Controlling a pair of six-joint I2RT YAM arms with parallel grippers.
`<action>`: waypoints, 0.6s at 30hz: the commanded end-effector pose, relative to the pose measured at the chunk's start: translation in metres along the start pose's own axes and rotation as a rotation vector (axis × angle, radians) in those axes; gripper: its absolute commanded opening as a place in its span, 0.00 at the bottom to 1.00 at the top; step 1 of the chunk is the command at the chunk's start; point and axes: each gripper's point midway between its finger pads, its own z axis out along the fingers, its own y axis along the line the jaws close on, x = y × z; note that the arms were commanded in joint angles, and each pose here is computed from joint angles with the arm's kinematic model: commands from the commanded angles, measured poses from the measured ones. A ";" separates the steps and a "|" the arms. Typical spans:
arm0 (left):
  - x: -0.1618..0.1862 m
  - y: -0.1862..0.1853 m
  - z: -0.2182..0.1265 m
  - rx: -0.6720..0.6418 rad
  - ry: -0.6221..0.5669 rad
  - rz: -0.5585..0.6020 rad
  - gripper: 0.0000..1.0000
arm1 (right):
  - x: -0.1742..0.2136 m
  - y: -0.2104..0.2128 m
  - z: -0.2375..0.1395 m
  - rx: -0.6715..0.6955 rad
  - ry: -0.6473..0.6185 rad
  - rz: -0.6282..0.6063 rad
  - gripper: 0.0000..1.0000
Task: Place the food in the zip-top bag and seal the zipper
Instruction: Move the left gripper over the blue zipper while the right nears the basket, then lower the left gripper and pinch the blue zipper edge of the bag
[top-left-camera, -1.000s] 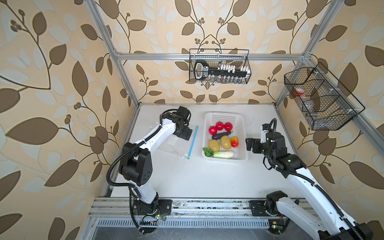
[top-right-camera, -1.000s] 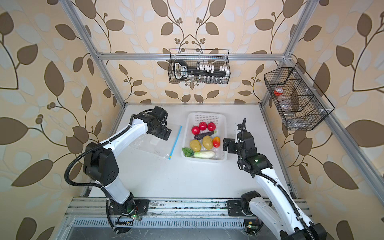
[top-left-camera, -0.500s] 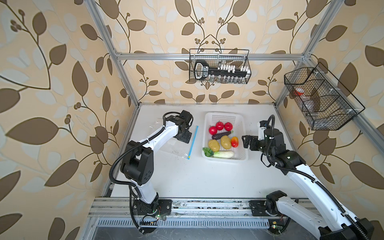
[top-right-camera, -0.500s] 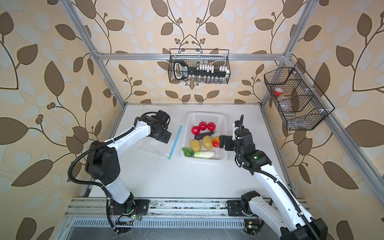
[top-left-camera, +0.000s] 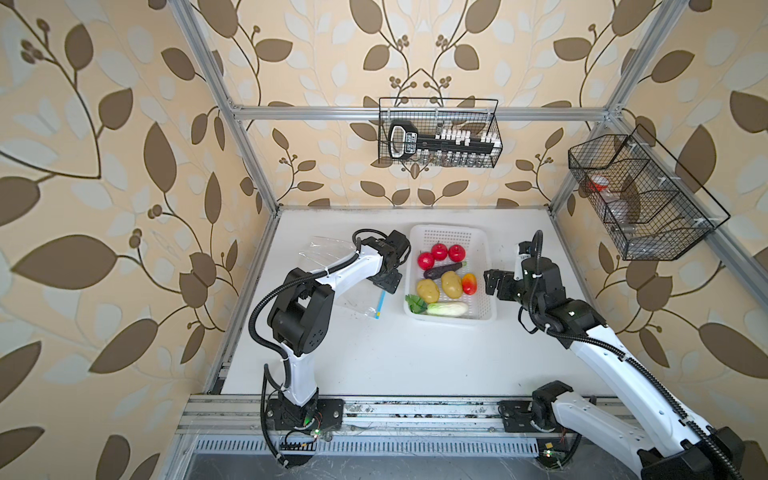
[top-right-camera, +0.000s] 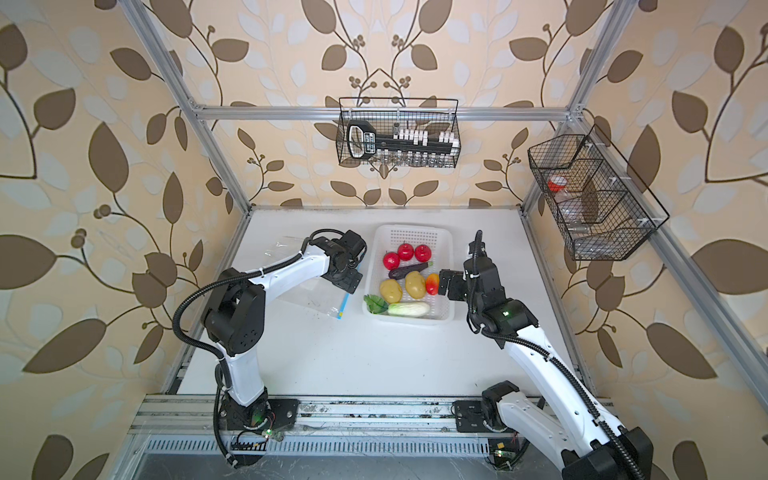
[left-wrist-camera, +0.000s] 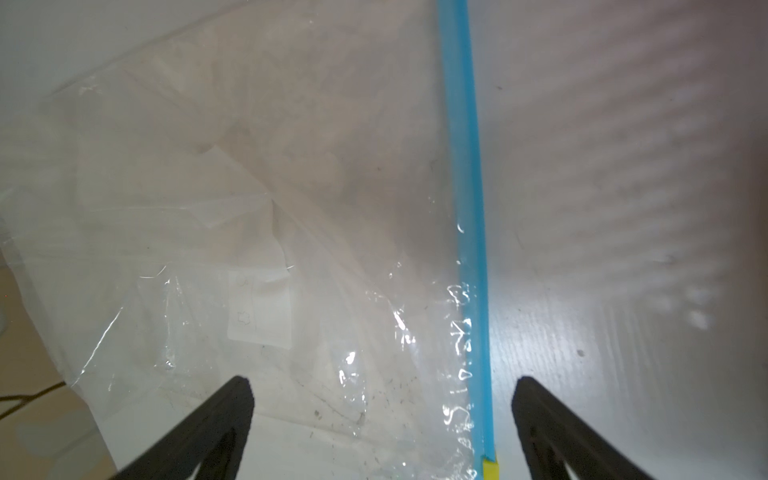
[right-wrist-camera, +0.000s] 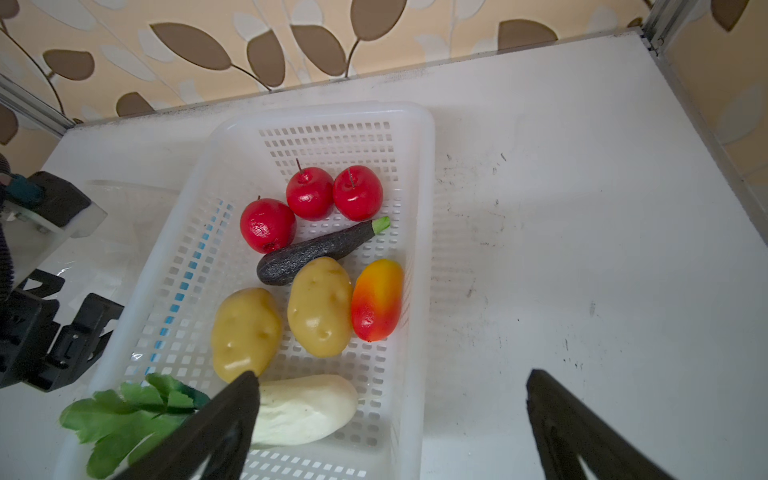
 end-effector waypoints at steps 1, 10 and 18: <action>-0.013 0.003 0.003 -0.027 -0.029 -0.036 0.99 | 0.006 -0.004 0.003 0.024 0.005 -0.014 1.00; -0.016 -0.010 0.017 -0.002 -0.008 -0.067 0.99 | 0.012 -0.008 0.006 0.036 0.016 -0.026 1.00; -0.008 -0.018 0.038 -0.045 0.016 -0.022 0.99 | 0.016 -0.007 0.008 0.030 0.019 -0.015 1.00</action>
